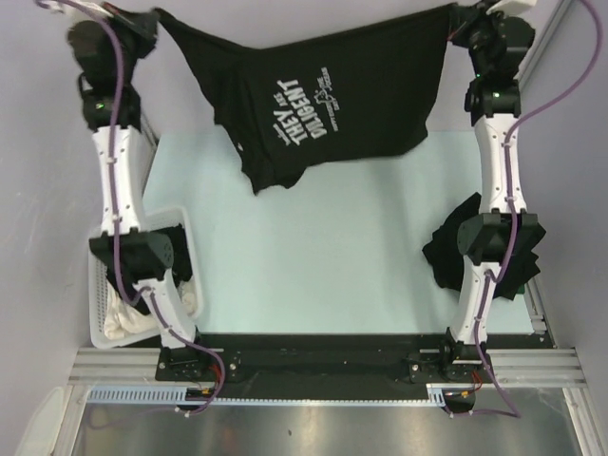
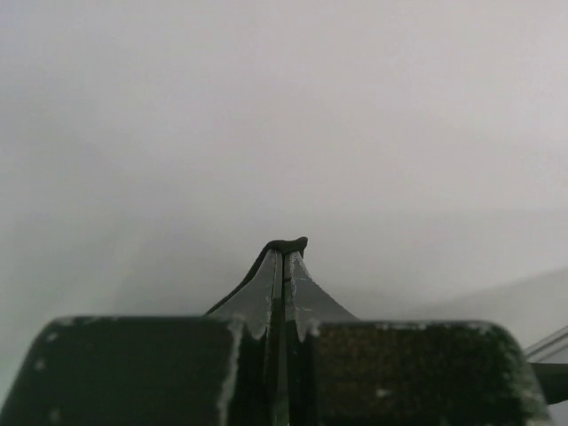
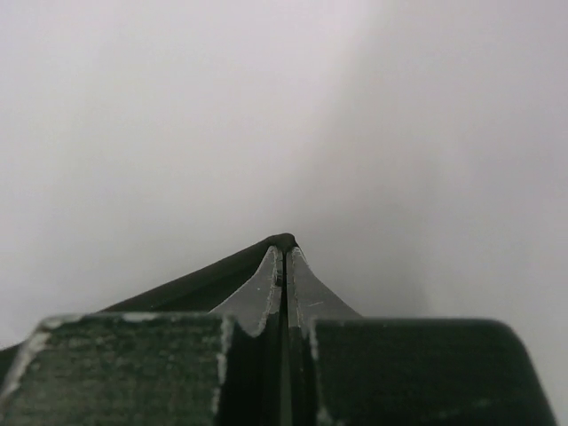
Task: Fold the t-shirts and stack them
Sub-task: Flatten the tshirt out
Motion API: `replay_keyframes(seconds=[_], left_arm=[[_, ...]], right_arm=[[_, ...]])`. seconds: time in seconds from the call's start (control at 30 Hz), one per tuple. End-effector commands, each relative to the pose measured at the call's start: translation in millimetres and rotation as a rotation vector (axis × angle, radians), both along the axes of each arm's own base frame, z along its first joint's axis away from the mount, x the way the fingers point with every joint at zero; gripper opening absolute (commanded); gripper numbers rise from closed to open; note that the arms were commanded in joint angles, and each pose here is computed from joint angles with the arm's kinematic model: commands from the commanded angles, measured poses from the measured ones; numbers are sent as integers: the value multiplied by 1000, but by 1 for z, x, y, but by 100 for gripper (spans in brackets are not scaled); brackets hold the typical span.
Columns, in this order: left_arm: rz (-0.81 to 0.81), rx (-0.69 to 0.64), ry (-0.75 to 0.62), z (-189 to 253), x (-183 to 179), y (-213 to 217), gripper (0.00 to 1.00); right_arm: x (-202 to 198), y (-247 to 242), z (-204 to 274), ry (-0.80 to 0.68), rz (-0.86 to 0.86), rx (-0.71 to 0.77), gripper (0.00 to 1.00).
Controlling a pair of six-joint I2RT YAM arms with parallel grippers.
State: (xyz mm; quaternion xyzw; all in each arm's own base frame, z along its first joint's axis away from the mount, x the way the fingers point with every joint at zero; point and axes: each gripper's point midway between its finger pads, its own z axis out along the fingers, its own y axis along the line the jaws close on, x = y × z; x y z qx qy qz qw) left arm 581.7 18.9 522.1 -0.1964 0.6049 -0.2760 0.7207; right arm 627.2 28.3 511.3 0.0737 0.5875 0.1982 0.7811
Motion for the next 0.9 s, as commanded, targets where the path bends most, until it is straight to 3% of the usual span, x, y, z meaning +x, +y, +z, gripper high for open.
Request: replay_keyframes(seconds=[0.0,0.1,0.37,0.53,0.77,0.87], left_arm=[[126,69,-346,150,-126,30,0],[130,41,-334,146,-130,43,0],[61,-22,-174,72,-55,39,0],[23,-38,-120,45,-18,30,0],[-20,-161,-37,-15,34,29,0],[-45,-182,-59,-7,33,22,0]], right_arm=[[-91,-8,133,-319,-51,-33,0],[-87,-10,125,-292,-57,-37,0],[-27,-5,46,-96,-14,9,0],[-9,-9,22,-49,-20,24,0],[15,-19,-5,-13,-14,104,0],[15,-28,-3,-13,2,163,0]])
